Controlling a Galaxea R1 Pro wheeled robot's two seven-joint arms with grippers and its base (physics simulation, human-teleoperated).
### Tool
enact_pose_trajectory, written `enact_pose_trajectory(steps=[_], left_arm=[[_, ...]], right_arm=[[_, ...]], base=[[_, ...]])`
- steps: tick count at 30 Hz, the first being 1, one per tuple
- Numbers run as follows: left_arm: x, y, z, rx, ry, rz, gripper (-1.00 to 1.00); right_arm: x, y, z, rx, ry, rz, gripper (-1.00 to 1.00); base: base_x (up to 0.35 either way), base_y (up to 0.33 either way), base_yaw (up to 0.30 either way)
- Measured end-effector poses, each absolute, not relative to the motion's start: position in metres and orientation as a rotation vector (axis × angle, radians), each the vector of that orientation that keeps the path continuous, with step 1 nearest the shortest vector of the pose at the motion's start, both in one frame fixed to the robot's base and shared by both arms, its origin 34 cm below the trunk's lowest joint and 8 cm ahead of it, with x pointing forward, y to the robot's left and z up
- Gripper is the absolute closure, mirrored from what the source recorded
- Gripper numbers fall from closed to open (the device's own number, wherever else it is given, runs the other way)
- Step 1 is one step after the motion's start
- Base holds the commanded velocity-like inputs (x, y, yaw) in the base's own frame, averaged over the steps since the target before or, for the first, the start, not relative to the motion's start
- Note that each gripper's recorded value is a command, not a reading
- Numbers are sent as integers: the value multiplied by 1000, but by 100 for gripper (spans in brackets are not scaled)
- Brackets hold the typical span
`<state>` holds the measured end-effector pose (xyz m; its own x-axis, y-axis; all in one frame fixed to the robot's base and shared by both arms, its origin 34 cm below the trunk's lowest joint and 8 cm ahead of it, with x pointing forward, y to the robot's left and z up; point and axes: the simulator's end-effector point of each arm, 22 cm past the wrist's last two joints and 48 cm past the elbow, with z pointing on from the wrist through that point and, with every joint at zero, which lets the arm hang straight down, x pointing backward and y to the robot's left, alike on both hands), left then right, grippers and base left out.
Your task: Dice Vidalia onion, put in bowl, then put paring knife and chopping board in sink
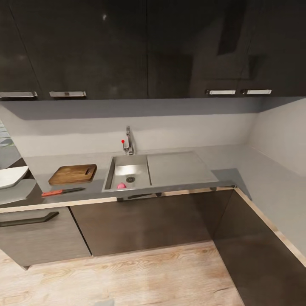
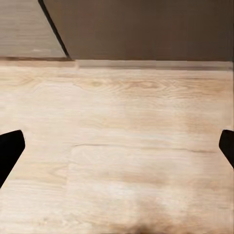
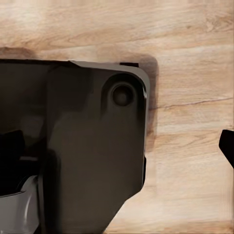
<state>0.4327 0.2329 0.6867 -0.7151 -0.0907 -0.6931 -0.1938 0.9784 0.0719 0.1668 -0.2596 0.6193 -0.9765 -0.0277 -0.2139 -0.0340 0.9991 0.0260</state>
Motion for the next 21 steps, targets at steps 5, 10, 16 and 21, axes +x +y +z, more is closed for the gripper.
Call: enact_pose_trajectory(steps=[5,10,16,21], left_arm=[[469,223,683,-157,2578,172,-100],[521,214,723,-94,2658,156,-100],[582,198,811,10,2638,139,-100],[606,195,883,35,2601,131,-100]], right_arm=[[157,-260,619,-45,2947,42,-100],[154,-260,619,-44,2952,43,-100],[154,-260,619,-44,2953,43,-100],[154,-260,619,-44,2953,42,-100]], base=[[0,0,0],[0,0,0],[0,0,0],[0,0,0]])
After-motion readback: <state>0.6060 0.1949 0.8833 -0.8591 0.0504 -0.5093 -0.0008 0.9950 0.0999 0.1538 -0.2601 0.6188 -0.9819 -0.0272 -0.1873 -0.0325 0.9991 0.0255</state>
